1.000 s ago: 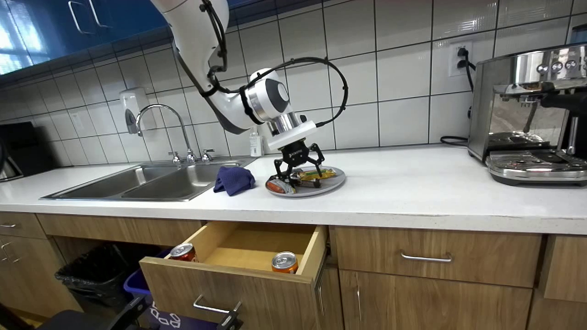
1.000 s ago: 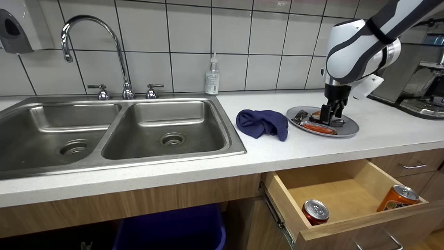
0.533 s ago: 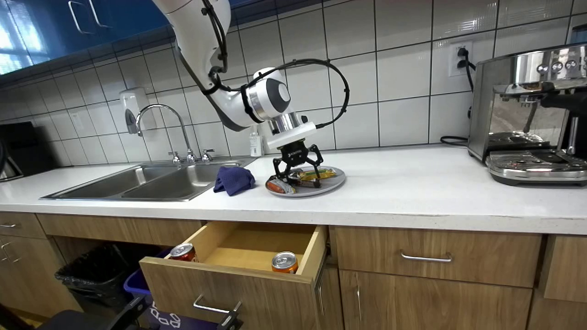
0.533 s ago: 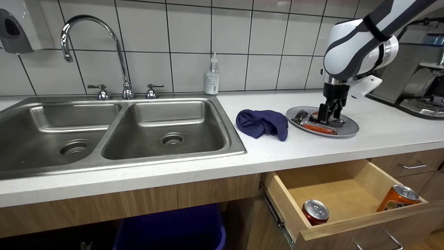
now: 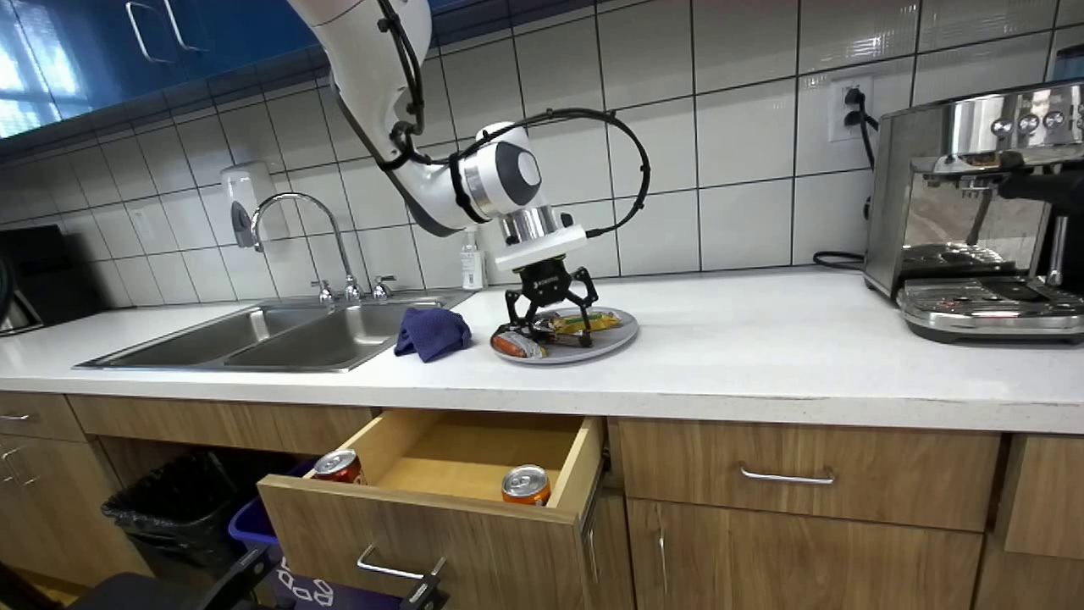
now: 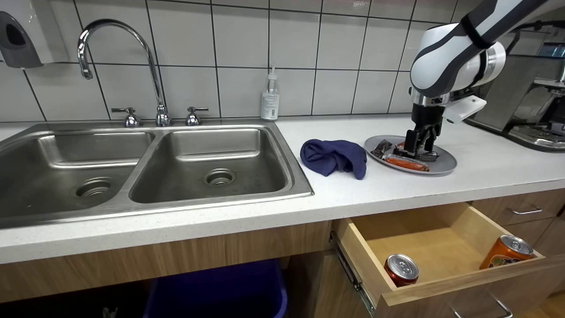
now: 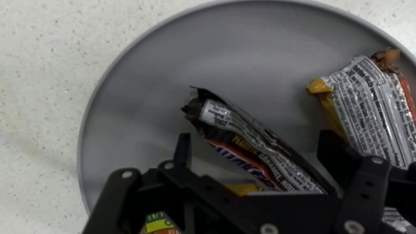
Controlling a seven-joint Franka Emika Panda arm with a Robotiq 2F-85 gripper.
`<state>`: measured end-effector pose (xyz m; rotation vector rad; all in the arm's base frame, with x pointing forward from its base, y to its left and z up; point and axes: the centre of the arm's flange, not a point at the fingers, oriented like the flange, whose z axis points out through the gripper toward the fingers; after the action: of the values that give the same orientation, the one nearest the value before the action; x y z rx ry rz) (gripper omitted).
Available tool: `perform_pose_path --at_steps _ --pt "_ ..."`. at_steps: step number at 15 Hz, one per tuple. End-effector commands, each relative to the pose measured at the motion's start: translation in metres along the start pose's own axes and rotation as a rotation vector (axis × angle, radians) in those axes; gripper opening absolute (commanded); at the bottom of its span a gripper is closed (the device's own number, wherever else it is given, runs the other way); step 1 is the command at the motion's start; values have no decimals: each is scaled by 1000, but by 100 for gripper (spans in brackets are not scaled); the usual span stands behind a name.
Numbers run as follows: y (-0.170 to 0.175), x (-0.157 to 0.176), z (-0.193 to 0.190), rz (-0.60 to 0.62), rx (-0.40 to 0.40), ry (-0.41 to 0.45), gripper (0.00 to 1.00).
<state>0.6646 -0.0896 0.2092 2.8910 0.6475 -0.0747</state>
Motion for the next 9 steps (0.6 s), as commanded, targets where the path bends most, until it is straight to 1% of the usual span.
perform_pose_path --at_steps 1,2,3,4,5,9 --pt "13 9 1 -14 38 -16 100" --pt "14 9 2 -14 41 -18 94" --pt "15 9 3 -13 45 -20 74" --pt "15 9 3 -12 46 -20 68" --pt "15 10 1 -13 49 -19 58" --pt "15 11 -3 -16 49 -15 27"
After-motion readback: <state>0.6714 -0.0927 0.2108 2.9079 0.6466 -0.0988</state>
